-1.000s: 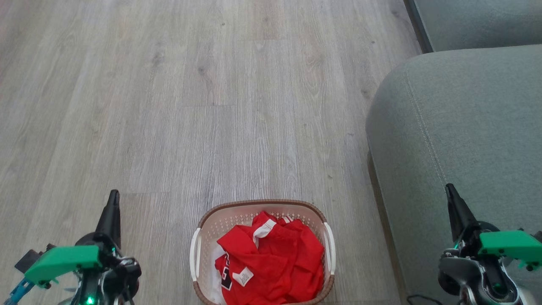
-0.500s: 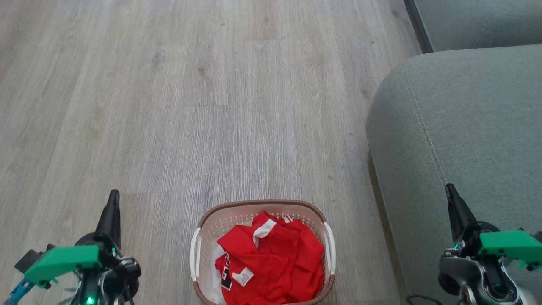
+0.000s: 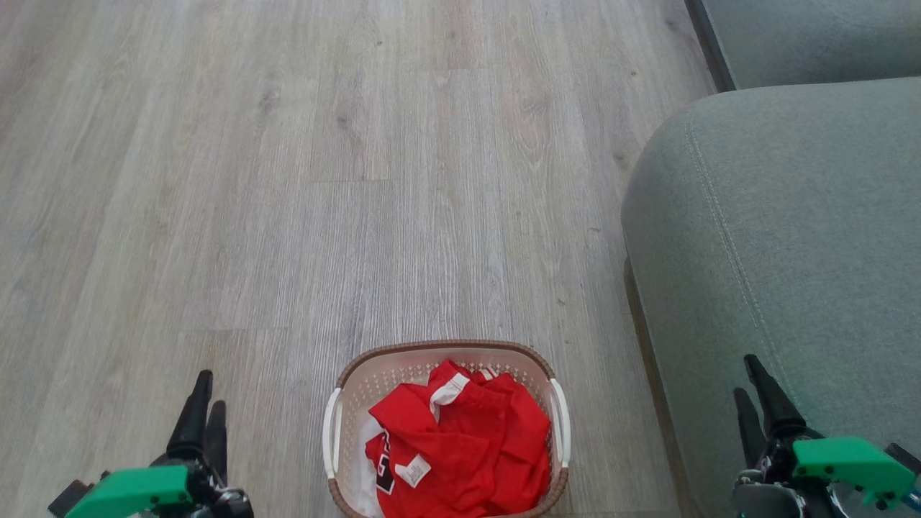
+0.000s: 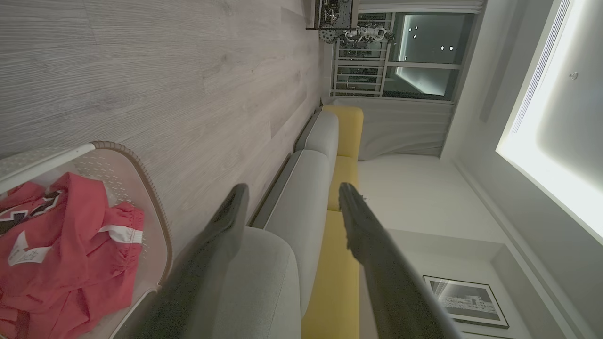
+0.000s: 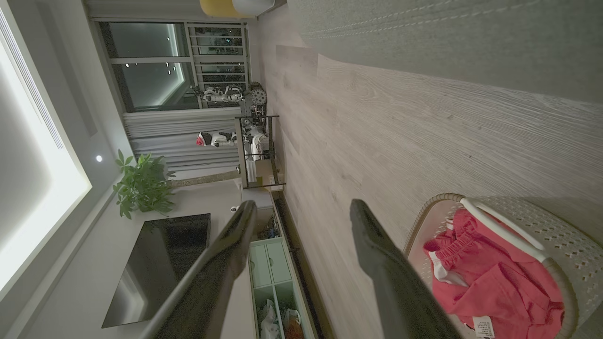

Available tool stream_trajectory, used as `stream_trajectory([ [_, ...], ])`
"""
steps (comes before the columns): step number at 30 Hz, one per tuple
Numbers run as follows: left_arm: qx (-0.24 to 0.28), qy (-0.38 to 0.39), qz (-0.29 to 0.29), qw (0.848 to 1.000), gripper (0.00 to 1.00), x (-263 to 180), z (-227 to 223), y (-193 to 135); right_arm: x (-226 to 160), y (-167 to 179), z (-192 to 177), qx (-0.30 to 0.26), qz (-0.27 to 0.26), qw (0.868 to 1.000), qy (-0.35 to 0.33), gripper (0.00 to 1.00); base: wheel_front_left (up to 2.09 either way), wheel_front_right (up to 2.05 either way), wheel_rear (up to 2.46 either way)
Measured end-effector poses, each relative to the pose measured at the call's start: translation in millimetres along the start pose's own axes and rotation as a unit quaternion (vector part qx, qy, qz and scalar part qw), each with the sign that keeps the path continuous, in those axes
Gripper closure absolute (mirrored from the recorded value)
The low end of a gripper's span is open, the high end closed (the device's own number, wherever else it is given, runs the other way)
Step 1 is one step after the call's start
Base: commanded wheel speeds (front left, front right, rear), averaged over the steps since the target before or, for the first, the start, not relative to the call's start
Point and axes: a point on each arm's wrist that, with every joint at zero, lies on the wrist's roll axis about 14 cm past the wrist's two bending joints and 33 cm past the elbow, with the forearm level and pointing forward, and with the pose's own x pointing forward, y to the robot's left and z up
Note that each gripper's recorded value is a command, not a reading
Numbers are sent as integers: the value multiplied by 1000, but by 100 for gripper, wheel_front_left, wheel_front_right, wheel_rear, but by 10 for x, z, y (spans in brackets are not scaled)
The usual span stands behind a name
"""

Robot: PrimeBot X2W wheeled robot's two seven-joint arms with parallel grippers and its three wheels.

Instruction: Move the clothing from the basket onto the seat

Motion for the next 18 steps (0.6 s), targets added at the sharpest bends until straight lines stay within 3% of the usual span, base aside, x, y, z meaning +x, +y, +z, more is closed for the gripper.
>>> stream_trajectory([
  [18,84,-12,-20,996,0,20,-8,-210,16,148,9,-76,20,997,-11,0,0,0,0],
])
